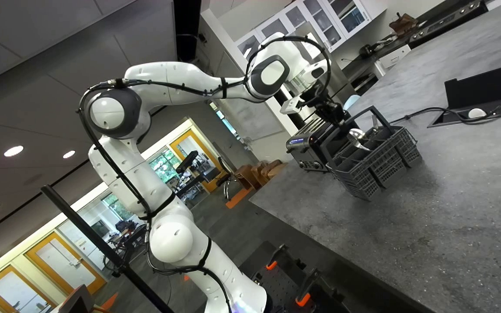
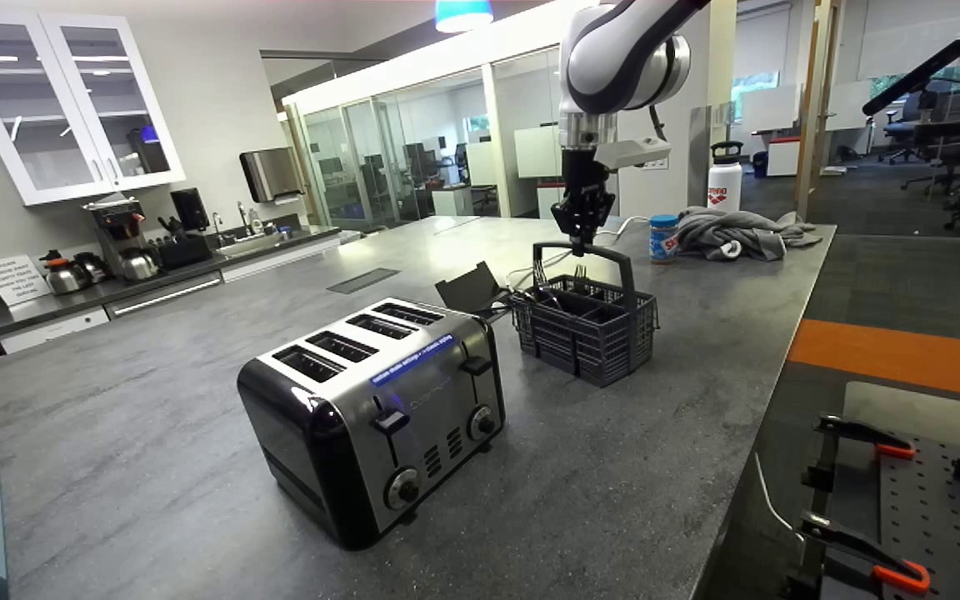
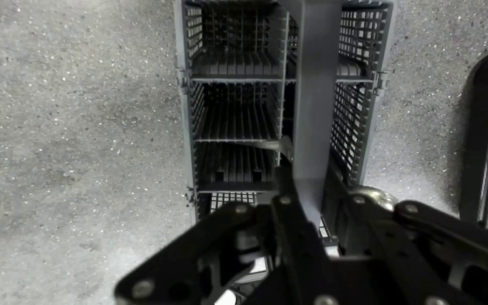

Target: Move the gray basket to the right

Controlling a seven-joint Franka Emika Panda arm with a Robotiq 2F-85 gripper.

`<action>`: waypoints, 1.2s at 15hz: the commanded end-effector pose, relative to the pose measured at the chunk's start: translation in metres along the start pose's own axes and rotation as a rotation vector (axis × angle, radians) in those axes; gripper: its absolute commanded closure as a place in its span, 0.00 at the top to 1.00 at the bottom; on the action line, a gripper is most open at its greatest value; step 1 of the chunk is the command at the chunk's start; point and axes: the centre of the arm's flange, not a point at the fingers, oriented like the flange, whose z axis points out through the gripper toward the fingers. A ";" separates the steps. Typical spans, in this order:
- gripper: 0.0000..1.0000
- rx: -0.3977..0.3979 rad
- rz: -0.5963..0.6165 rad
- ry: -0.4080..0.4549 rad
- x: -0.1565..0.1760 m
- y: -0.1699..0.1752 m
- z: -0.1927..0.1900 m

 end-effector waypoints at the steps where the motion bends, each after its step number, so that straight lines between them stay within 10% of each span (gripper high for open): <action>1: 0.05 -0.011 0.003 -0.011 -0.005 -0.001 -0.003; 10: 0.05 0.006 -0.146 0.044 -0.016 0.030 -0.063; 18: 0.05 0.043 -0.338 0.090 -0.009 0.131 -0.108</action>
